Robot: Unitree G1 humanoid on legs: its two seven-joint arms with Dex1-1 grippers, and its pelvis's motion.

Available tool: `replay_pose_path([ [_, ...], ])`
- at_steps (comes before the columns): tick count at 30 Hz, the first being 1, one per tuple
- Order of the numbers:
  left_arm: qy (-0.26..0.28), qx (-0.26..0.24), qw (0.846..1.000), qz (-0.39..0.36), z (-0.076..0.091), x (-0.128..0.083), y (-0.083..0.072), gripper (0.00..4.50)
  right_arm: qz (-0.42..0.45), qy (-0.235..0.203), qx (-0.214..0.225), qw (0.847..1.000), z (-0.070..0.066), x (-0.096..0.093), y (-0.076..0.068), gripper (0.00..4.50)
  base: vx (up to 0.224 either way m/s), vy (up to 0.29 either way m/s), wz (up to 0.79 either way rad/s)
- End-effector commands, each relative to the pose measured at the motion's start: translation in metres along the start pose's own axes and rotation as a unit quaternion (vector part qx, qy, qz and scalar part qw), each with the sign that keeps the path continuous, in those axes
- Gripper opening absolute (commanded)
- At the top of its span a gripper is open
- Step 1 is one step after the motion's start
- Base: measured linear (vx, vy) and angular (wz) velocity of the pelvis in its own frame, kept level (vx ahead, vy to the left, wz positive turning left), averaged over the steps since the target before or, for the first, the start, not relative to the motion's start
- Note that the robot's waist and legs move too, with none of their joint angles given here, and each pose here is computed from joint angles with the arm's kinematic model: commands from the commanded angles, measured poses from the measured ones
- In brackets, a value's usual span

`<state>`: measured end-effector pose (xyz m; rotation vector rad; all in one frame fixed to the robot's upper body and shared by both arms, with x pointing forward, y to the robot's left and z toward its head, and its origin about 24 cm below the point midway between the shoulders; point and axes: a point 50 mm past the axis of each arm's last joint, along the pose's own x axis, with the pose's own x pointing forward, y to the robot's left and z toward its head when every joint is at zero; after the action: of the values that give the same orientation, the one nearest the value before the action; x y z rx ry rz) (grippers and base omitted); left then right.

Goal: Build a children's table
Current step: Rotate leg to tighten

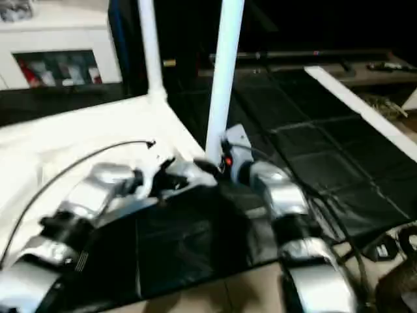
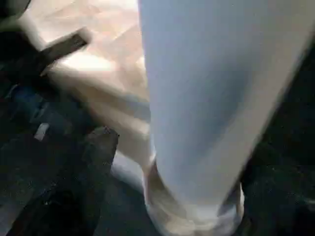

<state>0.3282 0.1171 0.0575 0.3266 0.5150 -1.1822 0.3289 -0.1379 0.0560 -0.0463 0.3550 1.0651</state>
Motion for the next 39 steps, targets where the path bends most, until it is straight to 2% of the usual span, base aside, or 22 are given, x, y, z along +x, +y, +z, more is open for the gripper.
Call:
replay_pose_path([
  [1,0.025,0.046,0.997,-0.056,-0.004,0.001,-0.006,0.00,0.097,0.013,-0.024,0.995,0.000,0.001,0.014,4.18,0.000,0.000,0.00],
  [5,0.040,0.084,0.988,-0.126,-0.009,-0.009,-0.012,0.00,0.155,0.032,-0.042,0.987,-0.001,-0.013,0.017,4.18,0.000,0.000,0.00],
  [10,0.061,0.106,0.975,-0.183,-0.012,-0.020,-0.017,0.00,0.220,0.045,-0.046,0.973,-0.003,-0.020,0.025,4.18,0.000,0.000,0.00],
  [11,0.063,0.110,0.973,-0.193,-0.013,-0.021,-0.018,0.00,0.229,0.044,-0.044,0.971,-0.003,-0.020,0.026,3.91,0.000,0.000,0.00],
  [13,0.066,0.112,0.971,-0.200,-0.013,-0.023,-0.019,0.00,0.236,0.043,-0.042,0.970,-0.003,-0.020,0.026,3.91,0.000,0.000,0.00],
  [17,0.075,0.127,0.963,-0.226,-0.016,-0.026,-0.022,0.00,0.258,0.045,-0.042,0.964,-0.002,-0.019,0.029,3.43,0.000,0.000,0.00],
  [20,0.077,0.129,0.961,-0.234,-0.016,-0.026,-0.023,0.00,0.269,0.047,-0.041,0.961,-0.002,-0.019,0.030,3.32,0.000,0.000,0.00],
  [26,0.077,0.131,0.960,-0.234,-0.016,-0.026,-0.023,0.00,0.281,0.052,-0.040,0.958,-0.003,-0.019,0.031,2.64,0.000,0.000,0.00],
  [31,0.076,0.131,0.961,-0.232,-0.016,-0.026,-0.023,0.00,0.283,0.052,-0.038,0.957,-0.004,-0.019,0.032,2.27,0.000,0.000,0.00],
  [35,0.073,0.127,0.962,-0.231,-0.016,-0.026,-0.023,0.00,0.284,0.047,-0.033,0.957,-0.005,-0.018,0.033,2.15,0.000,0.000,0.00],
  [39,0.032,0.096,0.976,-0.192,-0.007,-0.016,-0.021,0.00,0.246,0.021,-0.009,0.969,-0.004,-0.009,0.034,2.12,0.000,0.000,0.00],
])
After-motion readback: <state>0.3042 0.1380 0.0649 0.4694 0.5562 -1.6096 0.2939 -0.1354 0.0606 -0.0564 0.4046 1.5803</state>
